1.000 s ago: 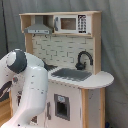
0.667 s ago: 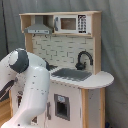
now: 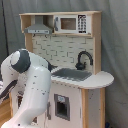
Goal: Play with the kitchen
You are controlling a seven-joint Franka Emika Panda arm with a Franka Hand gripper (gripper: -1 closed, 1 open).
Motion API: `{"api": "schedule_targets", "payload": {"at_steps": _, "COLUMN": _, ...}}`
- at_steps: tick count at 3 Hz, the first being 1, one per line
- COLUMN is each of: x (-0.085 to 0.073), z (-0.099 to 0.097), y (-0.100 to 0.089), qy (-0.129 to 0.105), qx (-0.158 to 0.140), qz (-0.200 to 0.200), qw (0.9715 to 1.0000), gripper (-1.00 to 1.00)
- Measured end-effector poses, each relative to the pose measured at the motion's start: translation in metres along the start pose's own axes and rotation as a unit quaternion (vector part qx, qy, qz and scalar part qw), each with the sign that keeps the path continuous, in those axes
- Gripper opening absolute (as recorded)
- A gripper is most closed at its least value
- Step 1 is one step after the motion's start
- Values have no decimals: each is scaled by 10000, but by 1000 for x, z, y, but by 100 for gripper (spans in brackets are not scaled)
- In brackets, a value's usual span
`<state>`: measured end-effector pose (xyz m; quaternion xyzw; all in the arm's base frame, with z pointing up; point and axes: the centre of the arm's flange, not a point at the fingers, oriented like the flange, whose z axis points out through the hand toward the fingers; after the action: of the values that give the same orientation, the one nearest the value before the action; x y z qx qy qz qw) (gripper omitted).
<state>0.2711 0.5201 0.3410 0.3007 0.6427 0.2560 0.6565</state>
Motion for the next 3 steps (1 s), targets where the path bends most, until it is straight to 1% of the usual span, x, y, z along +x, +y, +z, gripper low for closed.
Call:
{"api": "schedule_targets", "payload": {"at_steps": 1, "x": -8, "z": 29, "y": 4, "qy": -30, "qx": -155, "qz": 103, "qw": 9998, "gripper": 100}}
{"api": "schedule_targets", "payload": {"at_steps": 2, "x": -6, "z": 37, "y": 4, "qy": 152, "qx": -257, "qz": -248, "qw": 9992, "gripper": 100}}
{"api": "schedule_targets", "payload": {"at_steps": 3, "x": 0, "z": 54, "y": 2, "qy": 392, "qx": -181, "qz": -322, "qw": 9985, "gripper": 100}}
